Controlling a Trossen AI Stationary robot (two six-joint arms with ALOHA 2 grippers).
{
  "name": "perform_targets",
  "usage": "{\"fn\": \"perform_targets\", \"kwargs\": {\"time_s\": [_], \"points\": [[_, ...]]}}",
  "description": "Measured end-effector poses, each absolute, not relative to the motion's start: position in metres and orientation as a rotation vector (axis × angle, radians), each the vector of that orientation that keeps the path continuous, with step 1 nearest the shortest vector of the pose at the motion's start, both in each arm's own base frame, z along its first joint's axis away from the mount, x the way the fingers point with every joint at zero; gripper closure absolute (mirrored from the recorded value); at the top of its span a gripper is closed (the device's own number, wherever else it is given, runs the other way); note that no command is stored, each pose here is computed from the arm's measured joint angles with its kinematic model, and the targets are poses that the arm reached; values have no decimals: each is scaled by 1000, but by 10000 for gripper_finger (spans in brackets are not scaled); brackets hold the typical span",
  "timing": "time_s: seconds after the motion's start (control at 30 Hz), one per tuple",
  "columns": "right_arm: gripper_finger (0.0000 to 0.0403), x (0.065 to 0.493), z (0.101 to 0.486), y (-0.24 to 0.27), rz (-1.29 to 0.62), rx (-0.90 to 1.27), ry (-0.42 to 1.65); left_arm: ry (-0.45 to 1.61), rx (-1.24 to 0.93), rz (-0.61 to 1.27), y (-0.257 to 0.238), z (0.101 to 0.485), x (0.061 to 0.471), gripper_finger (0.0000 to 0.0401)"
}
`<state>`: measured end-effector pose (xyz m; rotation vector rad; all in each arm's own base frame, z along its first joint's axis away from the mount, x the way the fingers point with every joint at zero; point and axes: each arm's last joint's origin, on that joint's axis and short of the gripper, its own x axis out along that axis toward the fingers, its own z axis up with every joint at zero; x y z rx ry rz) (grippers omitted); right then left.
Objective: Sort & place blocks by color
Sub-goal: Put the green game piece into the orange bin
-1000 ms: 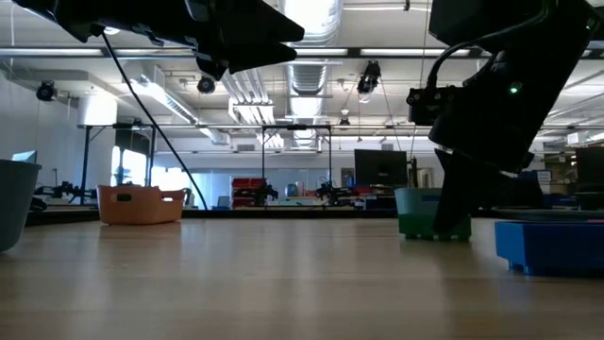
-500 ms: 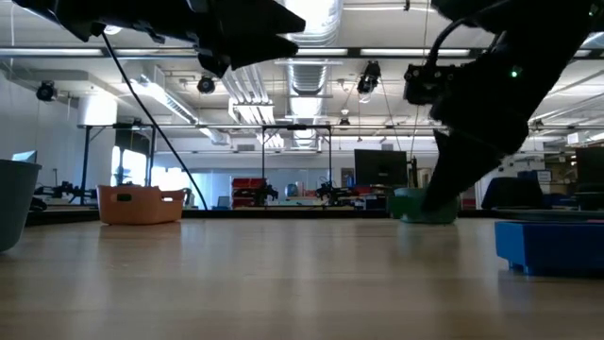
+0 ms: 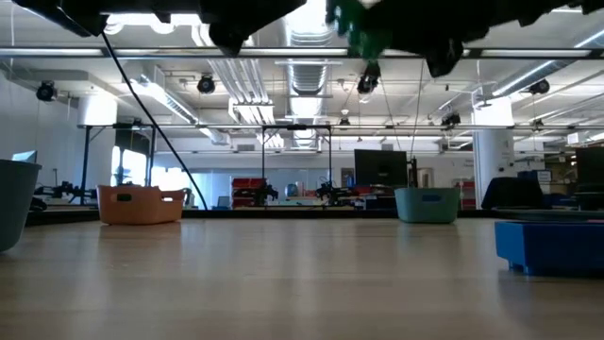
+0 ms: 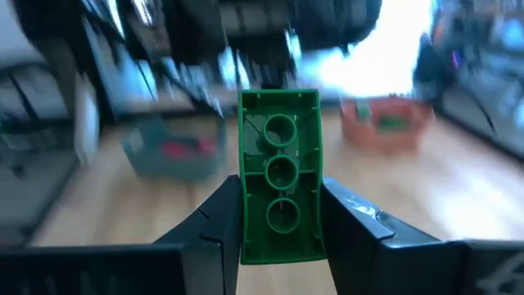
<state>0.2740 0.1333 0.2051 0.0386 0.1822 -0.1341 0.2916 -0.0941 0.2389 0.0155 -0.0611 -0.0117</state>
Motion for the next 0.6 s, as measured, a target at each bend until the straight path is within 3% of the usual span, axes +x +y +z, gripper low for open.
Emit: {"fn": "perform_targets", "kwargs": {"time_s": [0.2,0.6], "points": [[288,274,215,124,-46,35,-58,-131,-2,-4,-92,242,295,166],[288,282,216,118,-20,21,-86,-289,-48,-27,-94,225,310,166]]}}
